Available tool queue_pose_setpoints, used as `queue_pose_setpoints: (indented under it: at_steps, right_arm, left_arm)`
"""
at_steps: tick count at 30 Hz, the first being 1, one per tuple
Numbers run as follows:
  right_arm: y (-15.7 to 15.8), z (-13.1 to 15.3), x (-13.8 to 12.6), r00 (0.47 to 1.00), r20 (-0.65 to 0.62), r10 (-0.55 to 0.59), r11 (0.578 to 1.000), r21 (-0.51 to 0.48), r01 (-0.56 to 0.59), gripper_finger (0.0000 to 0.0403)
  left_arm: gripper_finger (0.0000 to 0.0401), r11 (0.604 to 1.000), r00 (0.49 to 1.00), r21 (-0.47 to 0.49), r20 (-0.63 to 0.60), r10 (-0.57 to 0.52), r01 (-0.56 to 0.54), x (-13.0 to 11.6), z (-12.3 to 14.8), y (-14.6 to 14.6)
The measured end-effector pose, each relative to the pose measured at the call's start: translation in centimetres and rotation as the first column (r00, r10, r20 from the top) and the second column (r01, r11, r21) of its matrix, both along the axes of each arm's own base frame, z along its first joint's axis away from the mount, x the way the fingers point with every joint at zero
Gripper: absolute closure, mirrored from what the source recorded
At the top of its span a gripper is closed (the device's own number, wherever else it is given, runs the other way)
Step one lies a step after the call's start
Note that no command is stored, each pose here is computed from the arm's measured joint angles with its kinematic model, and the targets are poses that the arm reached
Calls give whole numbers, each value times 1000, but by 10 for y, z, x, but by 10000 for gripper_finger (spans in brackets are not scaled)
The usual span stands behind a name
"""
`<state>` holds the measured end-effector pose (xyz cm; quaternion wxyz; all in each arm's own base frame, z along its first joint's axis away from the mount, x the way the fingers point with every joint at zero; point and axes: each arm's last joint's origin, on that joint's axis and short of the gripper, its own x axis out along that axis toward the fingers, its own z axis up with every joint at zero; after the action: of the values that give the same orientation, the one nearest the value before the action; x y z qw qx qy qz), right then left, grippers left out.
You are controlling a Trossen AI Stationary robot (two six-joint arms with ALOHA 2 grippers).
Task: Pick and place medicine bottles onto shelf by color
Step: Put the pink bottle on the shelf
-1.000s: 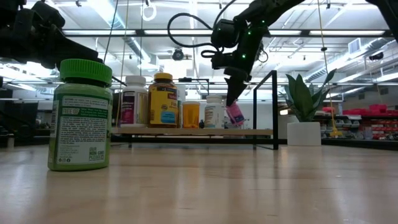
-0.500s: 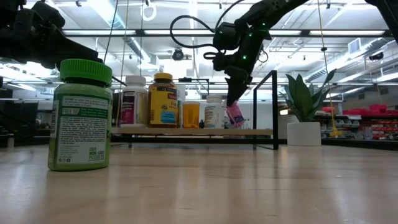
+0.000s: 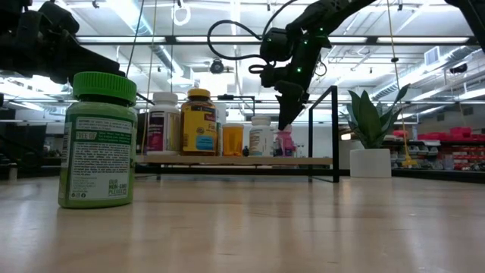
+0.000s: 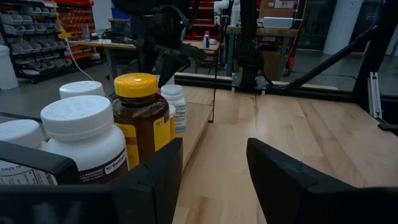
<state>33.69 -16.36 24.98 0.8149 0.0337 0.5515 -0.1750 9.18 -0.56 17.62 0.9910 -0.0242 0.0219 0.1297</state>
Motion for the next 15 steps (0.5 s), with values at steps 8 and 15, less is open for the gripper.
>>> queue_pose_setpoints:
  at_steps: [8, 15]
  right_arm:
    - [-1, 0, -1, 1000, -20, -23, 999, -45, 22, 186]
    - [-1, 0, -2, 999, -29, -28, 999, -39, 27, 186]
  left_arm:
    - [218, 1000, 1000, 0, 0, 0, 0, 0, 0, 0]
    - [215, 1000, 1000, 0, 0, 0, 0, 0, 0, 0]
